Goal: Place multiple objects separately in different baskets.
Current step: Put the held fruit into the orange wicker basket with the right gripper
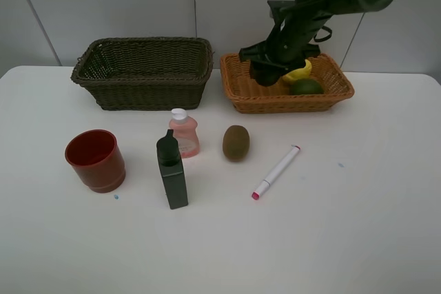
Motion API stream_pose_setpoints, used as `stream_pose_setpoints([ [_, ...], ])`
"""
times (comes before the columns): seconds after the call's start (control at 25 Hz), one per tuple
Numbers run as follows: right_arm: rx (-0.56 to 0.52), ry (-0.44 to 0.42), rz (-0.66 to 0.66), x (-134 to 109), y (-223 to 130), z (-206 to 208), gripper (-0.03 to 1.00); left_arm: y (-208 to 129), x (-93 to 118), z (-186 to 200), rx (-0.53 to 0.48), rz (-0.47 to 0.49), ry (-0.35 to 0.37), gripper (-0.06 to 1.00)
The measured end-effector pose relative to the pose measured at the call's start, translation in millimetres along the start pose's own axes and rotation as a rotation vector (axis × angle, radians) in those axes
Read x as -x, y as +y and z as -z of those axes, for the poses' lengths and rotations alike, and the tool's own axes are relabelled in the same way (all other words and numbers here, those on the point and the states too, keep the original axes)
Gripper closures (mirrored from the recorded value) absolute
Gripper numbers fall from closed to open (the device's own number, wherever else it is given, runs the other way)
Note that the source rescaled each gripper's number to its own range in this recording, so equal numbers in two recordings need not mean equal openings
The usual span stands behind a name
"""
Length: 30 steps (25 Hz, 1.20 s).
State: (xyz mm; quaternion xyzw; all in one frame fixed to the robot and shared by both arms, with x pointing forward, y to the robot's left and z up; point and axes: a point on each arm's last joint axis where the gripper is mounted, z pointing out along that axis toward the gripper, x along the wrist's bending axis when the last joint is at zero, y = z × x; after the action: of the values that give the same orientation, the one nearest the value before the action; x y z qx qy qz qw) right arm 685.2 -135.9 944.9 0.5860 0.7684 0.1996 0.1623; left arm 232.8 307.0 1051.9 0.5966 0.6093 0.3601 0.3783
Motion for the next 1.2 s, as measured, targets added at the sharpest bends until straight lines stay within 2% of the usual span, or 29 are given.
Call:
stream_pose_setpoints([
  [0.2,-0.042,-0.003,0.003,-0.6,-9.1,-19.8,0.33,0.0,0.0,0.0,0.0,0.0,0.0,0.0],
  [1.0,-0.059,-0.001,-0.004,-0.8,-11.0,-20.7,0.33,0.0,0.0,0.0,0.0,0.0,0.0,0.0],
  [1.04,-0.067,-0.002,-0.003,-0.6,-11.7,-20.6,0.31,0.0,0.0,0.0,0.0,0.0,0.0,0.0],
  [1.08,-0.079,-0.004,-0.003,-0.5,-12.7,-20.5,0.25,0.0,0.0,0.0,0.0,0.0,0.0,0.0],
  [1.16,-0.087,-0.006,-0.002,-0.3,-13.3,-20.4,0.03,0.0,0.0,0.0,0.0,0.0,0.0,0.0],
  [1.2,-0.087,-0.006,-0.002,-0.3,-13.3,-20.4,0.01,0.0,0.0,0.0,0.0,0.0,0.0,0.0],
])
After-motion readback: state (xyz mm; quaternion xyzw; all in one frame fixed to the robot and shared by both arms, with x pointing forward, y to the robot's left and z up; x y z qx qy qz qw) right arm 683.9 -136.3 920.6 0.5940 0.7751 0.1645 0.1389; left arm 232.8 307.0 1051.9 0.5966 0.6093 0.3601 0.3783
